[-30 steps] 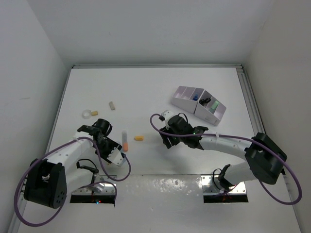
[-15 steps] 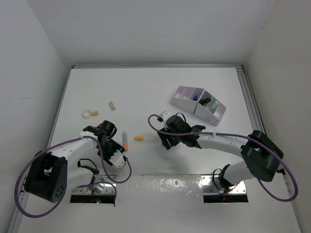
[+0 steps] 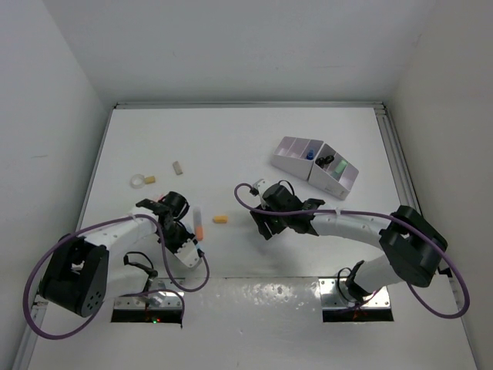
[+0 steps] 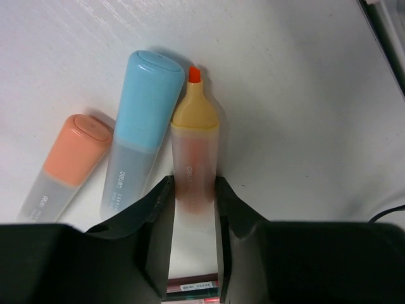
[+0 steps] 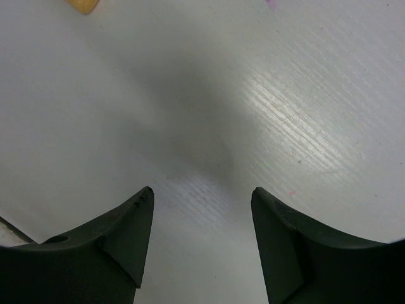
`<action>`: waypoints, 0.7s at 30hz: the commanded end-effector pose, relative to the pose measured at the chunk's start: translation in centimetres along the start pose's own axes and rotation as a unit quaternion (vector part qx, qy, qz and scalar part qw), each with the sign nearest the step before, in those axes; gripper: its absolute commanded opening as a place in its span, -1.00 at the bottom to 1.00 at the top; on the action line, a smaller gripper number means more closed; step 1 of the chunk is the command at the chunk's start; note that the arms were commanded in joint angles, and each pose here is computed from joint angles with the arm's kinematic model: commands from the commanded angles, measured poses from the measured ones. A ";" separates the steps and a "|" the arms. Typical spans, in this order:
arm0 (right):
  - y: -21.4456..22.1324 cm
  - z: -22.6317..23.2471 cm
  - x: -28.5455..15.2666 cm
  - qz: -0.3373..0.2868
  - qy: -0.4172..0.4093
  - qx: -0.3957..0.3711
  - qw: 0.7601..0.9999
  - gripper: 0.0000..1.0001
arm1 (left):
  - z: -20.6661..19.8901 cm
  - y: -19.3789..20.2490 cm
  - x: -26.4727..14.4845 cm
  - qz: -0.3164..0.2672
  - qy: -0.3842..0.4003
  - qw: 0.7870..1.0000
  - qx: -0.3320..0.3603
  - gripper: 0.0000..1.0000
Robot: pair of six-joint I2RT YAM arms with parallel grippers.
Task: Sort the stationery into containers
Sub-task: Pick up the pen from the center of the board.
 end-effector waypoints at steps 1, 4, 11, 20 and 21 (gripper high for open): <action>-1.8 0.4 -0.8 -0.032 -0.002 0.006 0.999 0.24 | 1.5 -0.5 0.6 -0.015 -0.014 0.987 0.157 -0.90; -1.9 0.5 -0.8 -0.033 -0.005 0.007 0.999 0.24 | 1.1 -0.9 0.9 -0.024 -0.029 0.989 0.145 -0.93; -2.9 0.9 -1.4 -0.041 -0.013 0.015 0.999 0.24 | 0.7 -1.1 0.7 -0.027 -0.055 0.996 0.067 -1.00; -7.3 1.5 -3.4 -0.134 0.063 0.304 0.941 0.19 | 2.5 -1.7 -5.1 -0.048 -0.163 0.985 -0.031 -1.00; -8.0 1.5 -3.5 -0.155 0.072 0.361 0.917 0.17 | 2.4 -2.0 -5.7 -0.042 -0.180 0.982 -0.023 -1.00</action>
Point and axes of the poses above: each gripper's point midway between its finger pads, its own x axis out along the fingers, its own z axis along the line the jaws close on, y = z × x, the point moved 8 cm from there along -x, back along the fingers, and after that the axes turned 8 degrees about x, right-handed, at the moved point
